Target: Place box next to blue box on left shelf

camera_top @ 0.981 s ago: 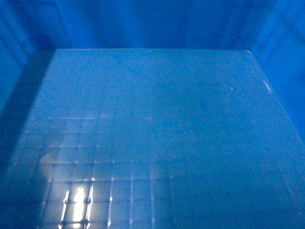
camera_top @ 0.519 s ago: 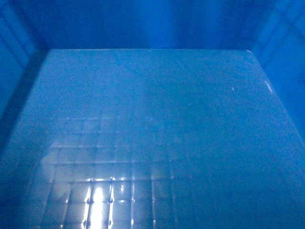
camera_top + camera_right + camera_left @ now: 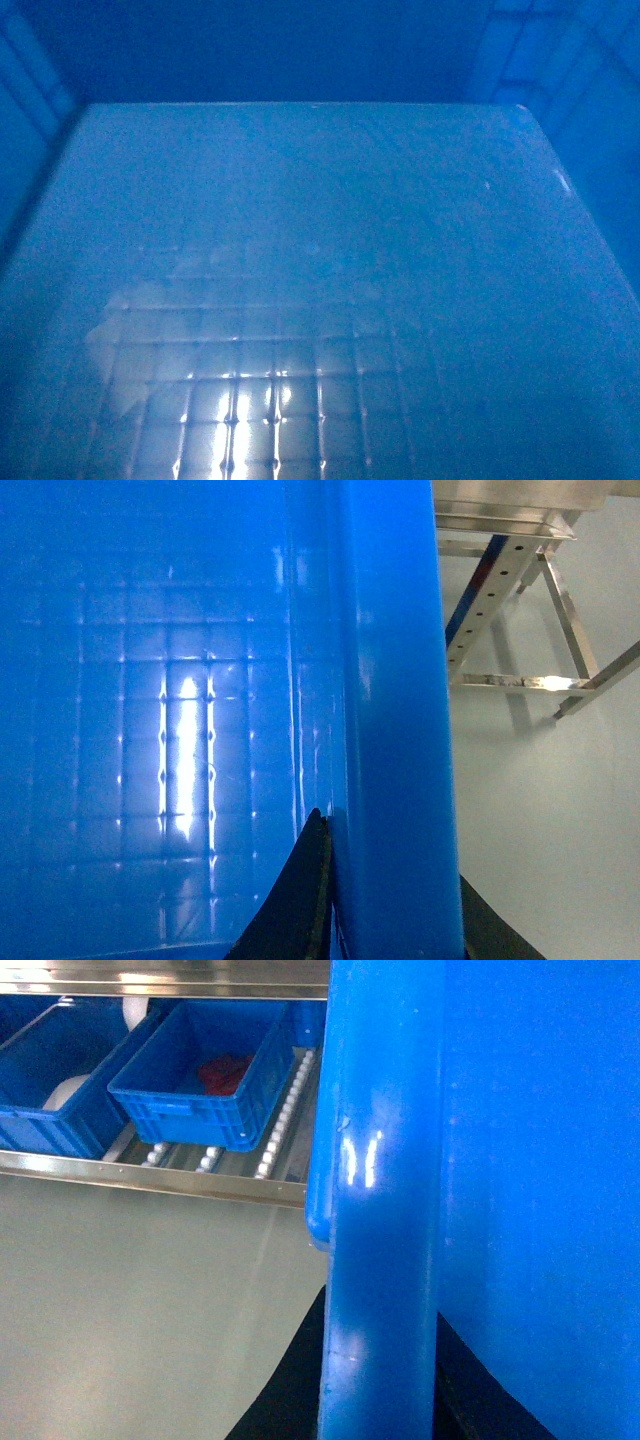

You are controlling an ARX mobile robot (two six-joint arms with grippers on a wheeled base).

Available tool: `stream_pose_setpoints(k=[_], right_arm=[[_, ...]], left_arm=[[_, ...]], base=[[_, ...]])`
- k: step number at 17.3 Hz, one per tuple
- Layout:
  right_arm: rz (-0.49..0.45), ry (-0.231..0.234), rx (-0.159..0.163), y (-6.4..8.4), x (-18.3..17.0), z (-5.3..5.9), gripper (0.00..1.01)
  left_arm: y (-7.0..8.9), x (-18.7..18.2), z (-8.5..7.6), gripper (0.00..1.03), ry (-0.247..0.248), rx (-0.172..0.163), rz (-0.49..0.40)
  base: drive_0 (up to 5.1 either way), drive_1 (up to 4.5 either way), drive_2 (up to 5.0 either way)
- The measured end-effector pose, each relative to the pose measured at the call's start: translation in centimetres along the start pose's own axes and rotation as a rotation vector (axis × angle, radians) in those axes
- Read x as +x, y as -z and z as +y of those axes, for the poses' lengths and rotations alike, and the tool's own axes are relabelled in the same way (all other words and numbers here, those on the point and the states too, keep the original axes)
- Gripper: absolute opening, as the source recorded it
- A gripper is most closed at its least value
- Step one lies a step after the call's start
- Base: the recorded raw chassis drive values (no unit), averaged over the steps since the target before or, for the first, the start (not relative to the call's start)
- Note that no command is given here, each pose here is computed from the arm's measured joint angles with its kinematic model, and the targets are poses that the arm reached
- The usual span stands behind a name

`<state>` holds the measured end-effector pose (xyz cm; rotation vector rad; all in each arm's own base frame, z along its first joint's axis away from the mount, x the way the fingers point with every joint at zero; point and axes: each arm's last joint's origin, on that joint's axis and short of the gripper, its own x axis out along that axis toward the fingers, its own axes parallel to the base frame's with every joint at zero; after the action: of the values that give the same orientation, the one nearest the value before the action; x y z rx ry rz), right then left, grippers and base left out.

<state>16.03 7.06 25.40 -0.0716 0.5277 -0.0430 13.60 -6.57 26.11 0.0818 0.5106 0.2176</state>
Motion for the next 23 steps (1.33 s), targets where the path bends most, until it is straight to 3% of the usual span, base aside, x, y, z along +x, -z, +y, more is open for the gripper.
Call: stream_pose_setpoints(k=[10,23], right_arm=[[-0.003,-0.010,0.000,-0.04,0.04,0.14,0.13],[-0.001,-0.004,0.001,0.01,-0.03,0.09,0.13]], left_arm=[[0.06,-0.08,0.11,0.13,-0.006,0.004,0.002],[0.01,-0.01,0.02,0.13,-0.003,0.002,0.000]], base=[[-4.9,2.44,2.4],[0.0,0.00,0.0]])
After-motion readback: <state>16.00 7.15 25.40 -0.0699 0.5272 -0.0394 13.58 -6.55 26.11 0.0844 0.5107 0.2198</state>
